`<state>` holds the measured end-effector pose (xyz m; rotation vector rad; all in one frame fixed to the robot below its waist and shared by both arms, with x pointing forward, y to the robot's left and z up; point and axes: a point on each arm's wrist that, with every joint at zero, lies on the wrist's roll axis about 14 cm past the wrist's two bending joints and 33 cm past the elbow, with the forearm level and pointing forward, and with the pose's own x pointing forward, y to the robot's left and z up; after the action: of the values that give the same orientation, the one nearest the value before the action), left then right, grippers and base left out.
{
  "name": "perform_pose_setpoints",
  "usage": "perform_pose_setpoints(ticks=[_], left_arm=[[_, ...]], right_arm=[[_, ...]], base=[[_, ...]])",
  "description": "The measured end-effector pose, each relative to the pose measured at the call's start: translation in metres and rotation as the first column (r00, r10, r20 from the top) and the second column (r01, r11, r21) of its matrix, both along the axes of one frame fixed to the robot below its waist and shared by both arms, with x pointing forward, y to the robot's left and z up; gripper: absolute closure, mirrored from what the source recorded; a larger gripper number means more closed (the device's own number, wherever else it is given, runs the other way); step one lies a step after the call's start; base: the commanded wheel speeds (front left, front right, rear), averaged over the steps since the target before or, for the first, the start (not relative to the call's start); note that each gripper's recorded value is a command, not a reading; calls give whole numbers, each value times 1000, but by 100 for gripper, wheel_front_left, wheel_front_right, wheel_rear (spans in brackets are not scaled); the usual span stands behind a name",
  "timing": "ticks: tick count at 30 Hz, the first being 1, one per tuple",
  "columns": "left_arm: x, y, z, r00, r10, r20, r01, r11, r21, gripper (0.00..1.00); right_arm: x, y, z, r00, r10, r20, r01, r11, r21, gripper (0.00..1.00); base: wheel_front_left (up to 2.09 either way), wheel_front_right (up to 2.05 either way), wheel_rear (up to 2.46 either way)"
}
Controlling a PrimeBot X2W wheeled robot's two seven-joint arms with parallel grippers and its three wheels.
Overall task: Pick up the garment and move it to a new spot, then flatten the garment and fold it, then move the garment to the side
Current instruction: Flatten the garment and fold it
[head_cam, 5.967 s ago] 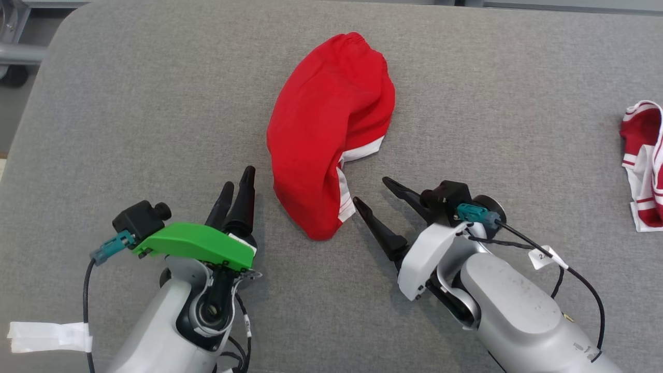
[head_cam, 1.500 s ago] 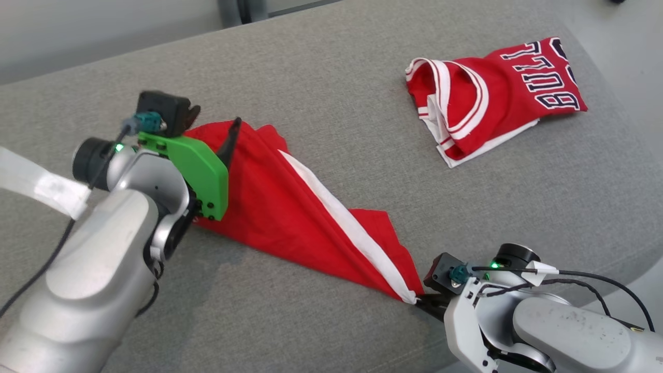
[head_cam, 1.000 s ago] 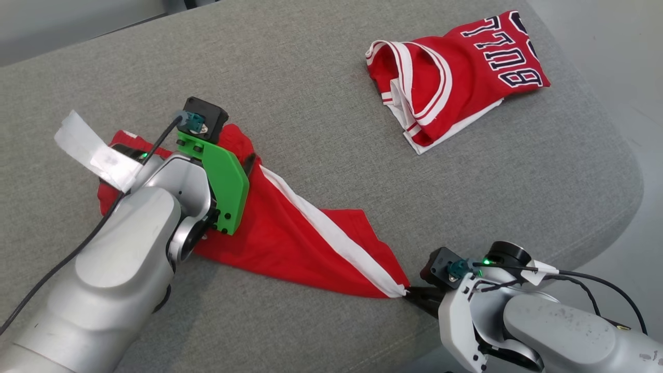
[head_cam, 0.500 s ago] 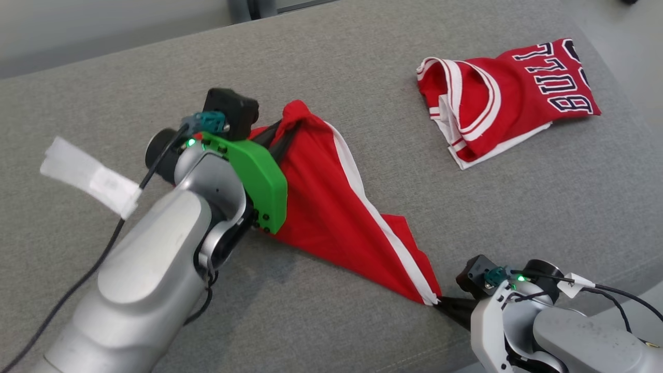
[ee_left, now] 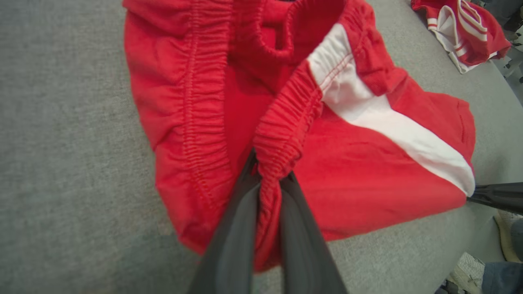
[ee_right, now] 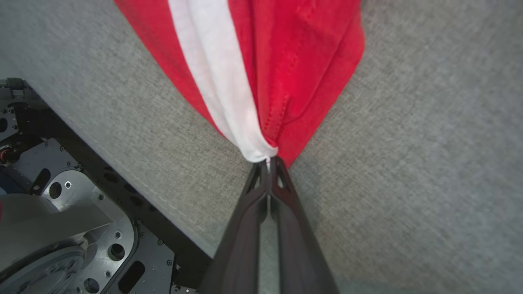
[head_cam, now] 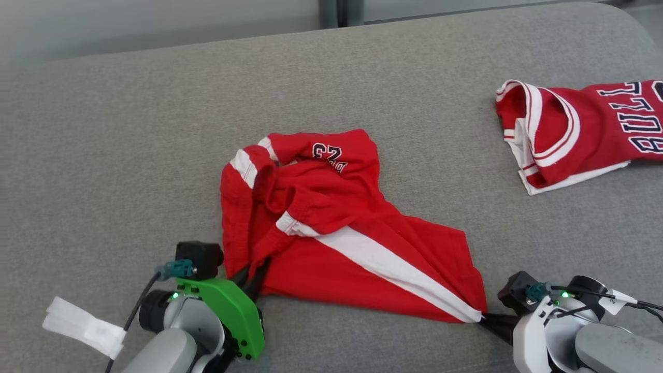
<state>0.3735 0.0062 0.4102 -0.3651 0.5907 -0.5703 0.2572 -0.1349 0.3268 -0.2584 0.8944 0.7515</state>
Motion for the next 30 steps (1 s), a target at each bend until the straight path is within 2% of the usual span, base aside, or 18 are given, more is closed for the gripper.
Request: perform_pose_setpoints(ticks=[2,4,10,13,18,30], left_arm=[[-11,6,-5,999,17,-27,-17,1000,-1,56],[-18,12,-4,999,36,-32,-36,999,-11,0],[-4,37,27,987,152,53,-148,986,-78,0],[0,41,43,982,161,99,-152,984,-90,0],[4,28,61,983,113,144,-98,989,-109,0],[-1,-10,47,997,-39,71,45,995,-85,0]], right_arm=[[0,0,-2,1000,22,-5,-22,1000,-8,100],[0,-1,-3,999,48,-6,-48,999,-16,100],[0,4,-4,991,131,-7,-131,990,-43,100],[0,5,-3,988,152,-3,-152,987,-58,100],[-1,6,0,990,138,12,-137,989,-58,100],[0,5,8,997,57,45,-55,998,-37,100]], base=[[0,0,0],[0,0,0],[0,0,0],[0,0,0],[0,0,0],[0,0,0]])
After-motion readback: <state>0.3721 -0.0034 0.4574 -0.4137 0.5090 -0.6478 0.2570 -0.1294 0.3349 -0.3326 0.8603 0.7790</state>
